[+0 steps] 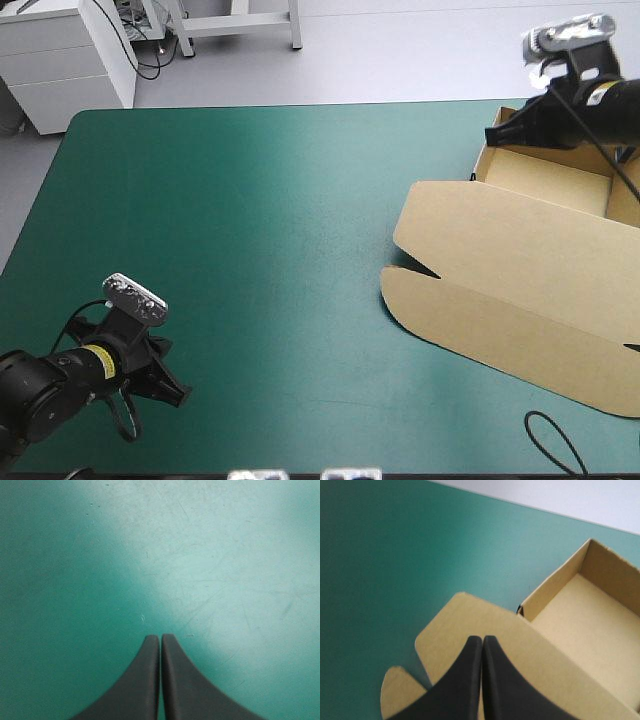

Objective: Fold the box

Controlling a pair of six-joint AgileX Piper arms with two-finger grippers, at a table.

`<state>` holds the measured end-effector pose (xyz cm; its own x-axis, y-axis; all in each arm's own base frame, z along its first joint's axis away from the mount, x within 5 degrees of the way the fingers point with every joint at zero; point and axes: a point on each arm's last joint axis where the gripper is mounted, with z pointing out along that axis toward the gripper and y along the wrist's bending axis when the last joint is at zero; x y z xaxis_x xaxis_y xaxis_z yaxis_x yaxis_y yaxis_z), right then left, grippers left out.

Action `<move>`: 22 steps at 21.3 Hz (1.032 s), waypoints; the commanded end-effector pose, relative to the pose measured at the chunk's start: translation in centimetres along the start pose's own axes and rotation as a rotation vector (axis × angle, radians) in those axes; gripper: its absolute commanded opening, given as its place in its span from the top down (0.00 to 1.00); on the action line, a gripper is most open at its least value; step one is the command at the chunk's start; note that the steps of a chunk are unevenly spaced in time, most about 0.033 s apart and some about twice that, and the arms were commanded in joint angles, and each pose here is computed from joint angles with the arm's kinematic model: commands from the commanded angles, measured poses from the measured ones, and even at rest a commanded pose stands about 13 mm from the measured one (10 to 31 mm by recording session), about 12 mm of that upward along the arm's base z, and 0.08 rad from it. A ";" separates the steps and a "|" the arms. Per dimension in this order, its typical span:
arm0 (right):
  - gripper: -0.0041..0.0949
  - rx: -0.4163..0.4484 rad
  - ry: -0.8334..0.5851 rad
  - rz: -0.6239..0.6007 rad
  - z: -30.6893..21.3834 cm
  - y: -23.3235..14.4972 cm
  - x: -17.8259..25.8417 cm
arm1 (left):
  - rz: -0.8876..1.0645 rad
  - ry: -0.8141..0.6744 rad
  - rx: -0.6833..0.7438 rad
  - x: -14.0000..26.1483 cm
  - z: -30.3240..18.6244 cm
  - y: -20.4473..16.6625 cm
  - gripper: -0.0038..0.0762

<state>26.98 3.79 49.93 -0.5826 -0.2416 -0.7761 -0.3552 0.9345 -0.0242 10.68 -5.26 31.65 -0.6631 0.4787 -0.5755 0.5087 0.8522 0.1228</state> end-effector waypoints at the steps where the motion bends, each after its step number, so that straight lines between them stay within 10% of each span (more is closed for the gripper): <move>1: 0.97 -0.011 0.005 -0.061 -2.4 2.2 2.3 | -0.011 -0.084 -0.002 -1.0 -0.7 0.1 0.96; 22: 0.97 0.006 -0.112 -0.045 -7.5 6.7 24.4 | -0.035 -0.226 0.005 1.4 -4.0 0.1 0.96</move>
<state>5.39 2.32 35.76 -0.5426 -0.2736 -0.7942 -0.3862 0.9209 -0.0534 8.10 -3.82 33.13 -0.5792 0.4261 -0.6950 0.4952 0.8611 0.1152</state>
